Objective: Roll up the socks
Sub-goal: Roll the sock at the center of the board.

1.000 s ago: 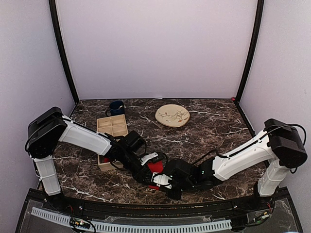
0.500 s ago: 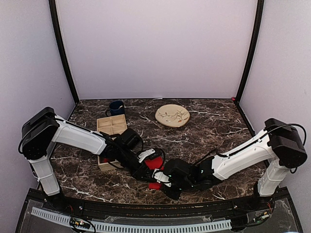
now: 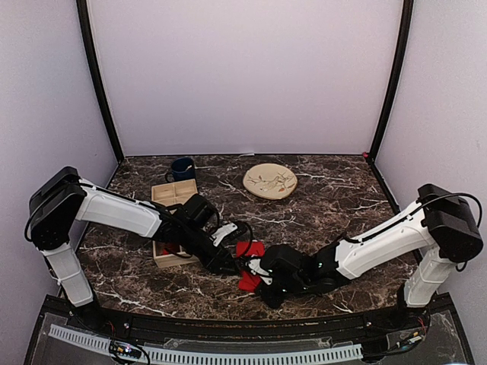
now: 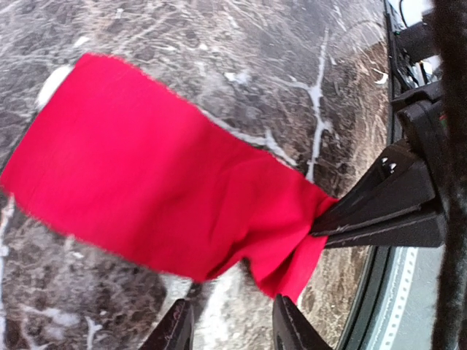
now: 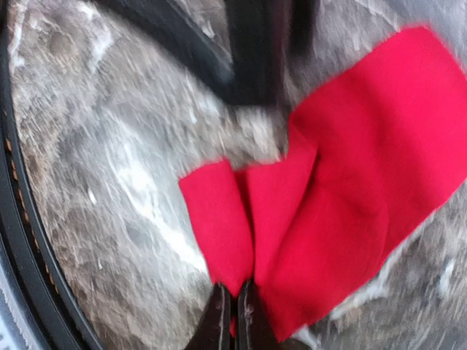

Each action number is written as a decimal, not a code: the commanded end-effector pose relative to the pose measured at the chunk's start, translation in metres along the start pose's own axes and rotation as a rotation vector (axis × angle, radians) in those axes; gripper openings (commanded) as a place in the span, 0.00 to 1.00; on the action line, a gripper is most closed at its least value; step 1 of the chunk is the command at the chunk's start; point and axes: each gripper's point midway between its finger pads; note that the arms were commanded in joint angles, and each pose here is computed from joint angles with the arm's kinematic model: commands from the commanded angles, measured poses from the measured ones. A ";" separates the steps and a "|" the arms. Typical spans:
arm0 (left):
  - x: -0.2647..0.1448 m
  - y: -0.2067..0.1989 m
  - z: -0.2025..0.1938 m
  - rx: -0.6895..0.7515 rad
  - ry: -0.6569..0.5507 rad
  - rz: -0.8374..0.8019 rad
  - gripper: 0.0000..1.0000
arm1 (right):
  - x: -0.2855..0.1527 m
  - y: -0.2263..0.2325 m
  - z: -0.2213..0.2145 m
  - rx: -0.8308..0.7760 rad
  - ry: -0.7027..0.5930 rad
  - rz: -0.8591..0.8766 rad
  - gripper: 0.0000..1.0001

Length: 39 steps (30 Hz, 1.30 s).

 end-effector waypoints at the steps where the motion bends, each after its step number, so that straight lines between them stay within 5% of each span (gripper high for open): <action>1: -0.013 0.000 0.016 0.013 -0.042 0.040 0.40 | 0.001 -0.023 -0.072 0.069 0.228 -0.079 0.00; 20: -0.018 -0.001 0.032 0.091 -0.102 0.061 0.41 | -0.001 -0.044 -0.070 0.230 0.230 -0.136 0.00; 39: -0.028 -0.038 0.012 0.225 -0.153 -0.134 0.42 | 0.005 -0.004 -0.018 0.243 0.163 0.319 0.00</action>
Point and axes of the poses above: each gripper's point midway between its finger pads, its own x axis out along the fingers, its own y axis along the line the jaws close on, z = x × y, and after that the axes turned 5 degrees about -x, right-handed
